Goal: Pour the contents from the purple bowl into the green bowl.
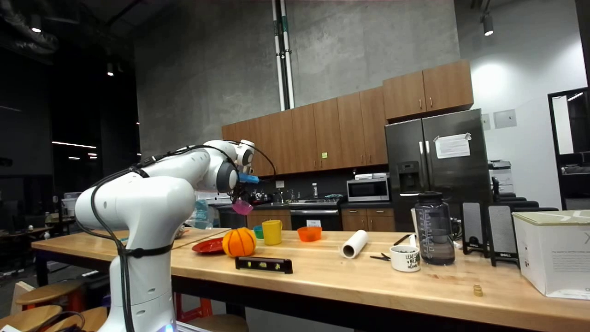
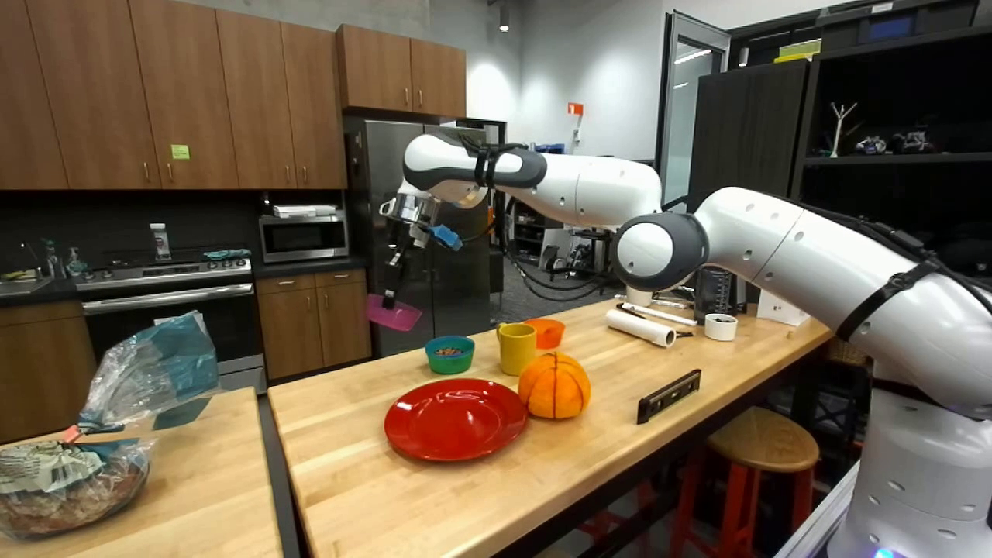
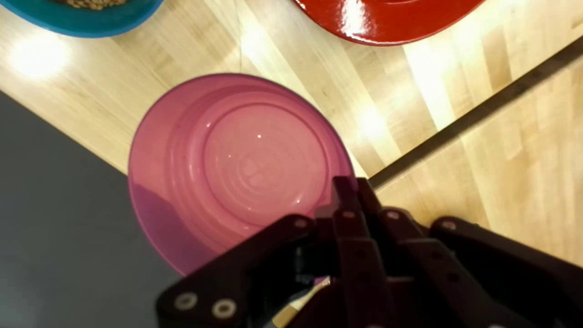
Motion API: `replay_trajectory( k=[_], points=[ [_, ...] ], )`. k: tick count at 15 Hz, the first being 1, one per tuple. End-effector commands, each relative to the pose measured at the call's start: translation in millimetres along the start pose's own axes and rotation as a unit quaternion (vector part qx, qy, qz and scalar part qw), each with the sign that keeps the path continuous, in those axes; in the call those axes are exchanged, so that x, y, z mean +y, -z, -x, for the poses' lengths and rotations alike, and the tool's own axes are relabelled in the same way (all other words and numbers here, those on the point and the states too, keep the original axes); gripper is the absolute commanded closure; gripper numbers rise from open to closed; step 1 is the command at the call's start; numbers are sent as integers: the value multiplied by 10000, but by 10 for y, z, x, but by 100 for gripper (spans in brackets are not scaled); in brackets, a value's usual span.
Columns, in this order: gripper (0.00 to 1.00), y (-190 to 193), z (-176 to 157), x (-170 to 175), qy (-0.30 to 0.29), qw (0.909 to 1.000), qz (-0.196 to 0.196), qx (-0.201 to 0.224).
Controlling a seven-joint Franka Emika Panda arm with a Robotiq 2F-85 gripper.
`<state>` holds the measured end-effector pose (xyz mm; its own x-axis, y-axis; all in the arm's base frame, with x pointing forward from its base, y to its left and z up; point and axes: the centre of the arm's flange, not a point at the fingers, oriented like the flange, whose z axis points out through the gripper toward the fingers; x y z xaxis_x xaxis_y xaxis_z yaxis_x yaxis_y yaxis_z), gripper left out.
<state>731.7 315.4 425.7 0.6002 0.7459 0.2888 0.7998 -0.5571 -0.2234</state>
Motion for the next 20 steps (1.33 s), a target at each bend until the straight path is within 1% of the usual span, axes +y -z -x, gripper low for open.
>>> replay_trajectory(
  k=[1,4,11,15,19,20],
  points=[
    [99,-300,271,-232,-40,9981,545,-294],
    [99,-567,291,-217,-63,9955,774,-552],
    [99,-1123,397,-44,-249,9884,1241,-841],
    [99,-1272,420,-47,-234,9860,1363,-930],
    [99,-1264,372,-165,-88,9858,1413,-898],
    [78,-1262,366,-189,-58,9859,1408,-897]
  ],
)
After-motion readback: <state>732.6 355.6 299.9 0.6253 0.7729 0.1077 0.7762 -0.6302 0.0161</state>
